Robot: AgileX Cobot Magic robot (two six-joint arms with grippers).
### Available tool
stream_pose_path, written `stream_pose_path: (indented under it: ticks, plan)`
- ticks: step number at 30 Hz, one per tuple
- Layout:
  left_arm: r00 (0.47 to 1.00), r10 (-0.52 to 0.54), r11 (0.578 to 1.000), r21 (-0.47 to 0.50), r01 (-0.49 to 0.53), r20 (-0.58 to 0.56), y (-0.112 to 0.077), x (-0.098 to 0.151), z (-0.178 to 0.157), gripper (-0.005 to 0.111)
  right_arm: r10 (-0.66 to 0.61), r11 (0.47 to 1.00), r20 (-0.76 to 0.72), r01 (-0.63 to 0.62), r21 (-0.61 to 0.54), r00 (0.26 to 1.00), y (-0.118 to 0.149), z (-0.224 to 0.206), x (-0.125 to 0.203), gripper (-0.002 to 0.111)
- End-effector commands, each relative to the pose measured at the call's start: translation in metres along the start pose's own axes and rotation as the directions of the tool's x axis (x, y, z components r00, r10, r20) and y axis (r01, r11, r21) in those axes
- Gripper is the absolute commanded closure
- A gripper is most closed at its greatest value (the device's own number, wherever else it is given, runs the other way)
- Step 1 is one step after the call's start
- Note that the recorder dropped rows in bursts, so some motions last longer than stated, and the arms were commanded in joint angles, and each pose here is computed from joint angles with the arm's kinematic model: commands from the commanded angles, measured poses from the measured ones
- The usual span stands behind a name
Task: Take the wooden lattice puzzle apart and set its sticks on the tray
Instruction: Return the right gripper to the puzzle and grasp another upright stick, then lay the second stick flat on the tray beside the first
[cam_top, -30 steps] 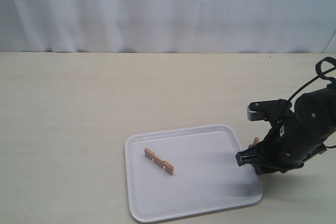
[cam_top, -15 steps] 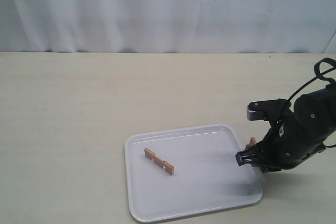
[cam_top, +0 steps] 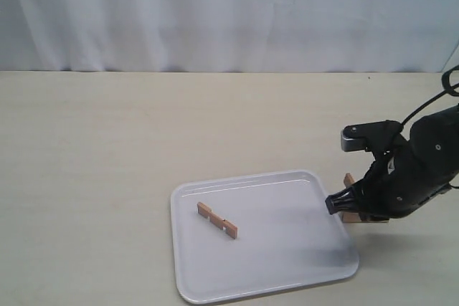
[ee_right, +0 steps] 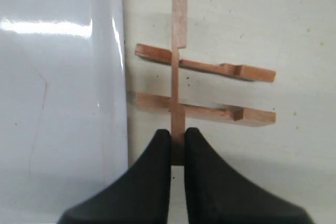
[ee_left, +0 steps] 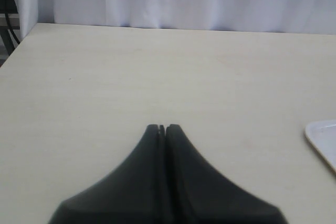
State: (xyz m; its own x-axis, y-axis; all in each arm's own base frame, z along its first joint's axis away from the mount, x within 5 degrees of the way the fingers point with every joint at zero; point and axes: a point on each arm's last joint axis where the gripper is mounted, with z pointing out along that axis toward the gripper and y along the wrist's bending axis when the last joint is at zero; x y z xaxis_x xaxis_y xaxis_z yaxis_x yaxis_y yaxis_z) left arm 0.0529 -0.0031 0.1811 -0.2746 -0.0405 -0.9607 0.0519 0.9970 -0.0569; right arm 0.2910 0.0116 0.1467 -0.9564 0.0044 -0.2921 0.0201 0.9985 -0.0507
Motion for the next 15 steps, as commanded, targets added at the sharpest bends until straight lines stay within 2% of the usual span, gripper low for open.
stream_pose_path:
  ticks: [1,6,11,15]
  plan:
    - [1.000,0.002,1.000,-0.001,-0.002,0.003,0.000,0.000,0.000,0.107,-0.002,1.000,0.071,0.002,0.005,0.997,-0.003,-0.021,-0.004,0.104]
    - [1.000,0.007,1.000,-0.003,-0.007,0.006,0.000,0.000,0.000,0.107,0.000,1.000,0.102,0.001,-0.001,0.995,-0.003,-0.028,-0.006,0.104]
    - [1.000,0.007,1.000,-0.003,-0.007,0.004,0.000,0.000,0.000,0.107,-0.147,0.986,0.182,0.160,-0.055,0.972,0.045,-0.040,-0.009,0.104]
    - [1.000,0.007,1.000,-0.003,-0.007,0.004,0.000,0.000,0.000,0.107,-0.268,0.952,0.235,0.295,-0.087,0.934,0.089,-0.060,-0.017,0.104]
